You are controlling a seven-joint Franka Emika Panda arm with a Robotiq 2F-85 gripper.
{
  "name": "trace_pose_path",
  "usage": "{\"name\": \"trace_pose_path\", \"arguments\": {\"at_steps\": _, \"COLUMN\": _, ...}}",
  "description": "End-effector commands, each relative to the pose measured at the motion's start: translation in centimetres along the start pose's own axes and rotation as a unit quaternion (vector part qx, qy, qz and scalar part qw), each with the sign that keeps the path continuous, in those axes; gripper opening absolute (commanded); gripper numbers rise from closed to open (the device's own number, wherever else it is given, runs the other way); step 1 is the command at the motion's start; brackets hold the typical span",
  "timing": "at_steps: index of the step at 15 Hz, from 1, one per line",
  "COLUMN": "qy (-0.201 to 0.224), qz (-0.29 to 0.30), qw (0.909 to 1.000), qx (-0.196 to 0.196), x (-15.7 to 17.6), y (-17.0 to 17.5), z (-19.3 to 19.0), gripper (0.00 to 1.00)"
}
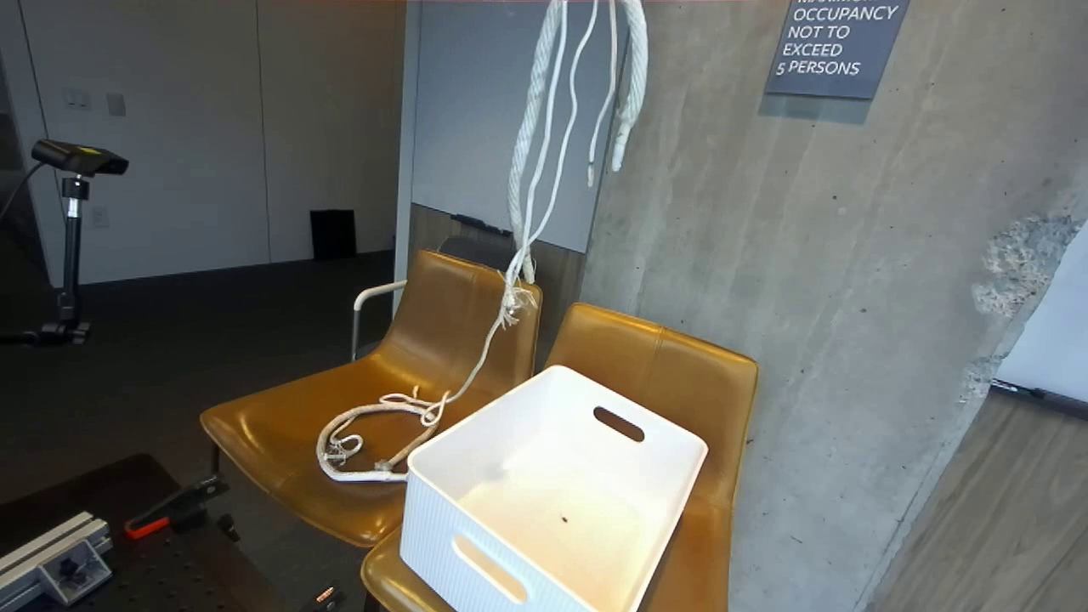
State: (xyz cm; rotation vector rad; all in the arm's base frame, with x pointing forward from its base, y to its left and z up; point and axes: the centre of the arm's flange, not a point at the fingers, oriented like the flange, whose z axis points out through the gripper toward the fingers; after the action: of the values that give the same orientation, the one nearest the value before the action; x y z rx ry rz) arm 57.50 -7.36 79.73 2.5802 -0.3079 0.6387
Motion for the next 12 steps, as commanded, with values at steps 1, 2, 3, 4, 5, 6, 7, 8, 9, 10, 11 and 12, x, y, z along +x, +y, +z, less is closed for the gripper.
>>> {"name": "trace_pose_path", "arguments": {"at_steps": 1, "qy": -0.007, "qz": 0.016, "qw": 0.9997, "qx": -0.017, "x": 5.2, "y": 7.1, "z": -2.4, "gripper": 0.00}}
{"name": "trace_pose_path", "arguments": {"at_steps": 2, "qy": -0.008, "qz": 0.020, "qw": 0.9996, "qx": -0.016, "x": 5.6, "y": 9.0, "z": -2.3, "gripper": 0.00}}
{"name": "trace_pose_path", "arguments": {"at_steps": 3, "qy": -0.009, "qz": 0.023, "qw": 0.9996, "qx": -0.017, "x": 5.8, "y": 10.8, "z": -2.1, "gripper": 0.00}}
{"name": "trace_pose_path", "arguments": {"at_steps": 4, "qy": -0.009, "qz": 0.024, "qw": 0.9996, "qx": -0.014, "x": 6.1, "y": 12.5, "z": -1.4, "gripper": 0.00}}
{"name": "trace_pose_path", "arguments": {"at_steps": 5, "qy": -0.011, "qz": 0.023, "qw": 0.9996, "qx": -0.008, "x": 6.3, "y": 14.0, "z": 0.0, "gripper": 0.00}}
{"name": "trace_pose_path", "arguments": {"at_steps": 6, "qy": -0.012, "qz": 0.024, "qw": 0.9996, "qx": -0.003, "x": 6.5, "y": 15.3, "z": 1.7, "gripper": 0.00}}
{"name": "trace_pose_path", "arguments": {"at_steps": 7, "qy": -0.018, "qz": 0.022, "qw": 0.9996, "qx": 0.004, "x": 6.4, "y": 16.3, "z": 4.2, "gripper": 0.00}}
{"name": "trace_pose_path", "arguments": {"at_steps": 8, "qy": -0.024, "qz": 0.022, "qw": 0.9994, "qx": 0.011, "x": 6.3, "y": 16.9, "z": 6.8, "gripper": 0.00}}
{"name": "trace_pose_path", "arguments": {"at_steps": 9, "qy": -0.035, "qz": 0.022, "qw": 0.9989, "qx": 0.021, "x": 6.0, "y": 17.2, "z": 9.8, "gripper": 0.00}}
{"name": "trace_pose_path", "arguments": {"at_steps": 10, "qy": -0.046, "qz": 0.022, "qw": 0.9982, "qx": 0.033, "x": 5.7, "y": 17.3, "z": 12.9, "gripper": 0.00}}
{"name": "trace_pose_path", "arguments": {"at_steps": 11, "qy": -0.055, "qz": 0.024, "qw": 0.9972, "qx": 0.044, "x": 5.1, "y": 16.9, "z": 15.6, "gripper": 0.00}}
{"name": "trace_pose_path", "arguments": {"at_steps": 12, "qy": -0.067, "qz": 0.027, "qw": 0.9957, "qx": 0.058, "x": 4.4, "y": 16.0, "z": 18.5, "gripper": 0.00}}
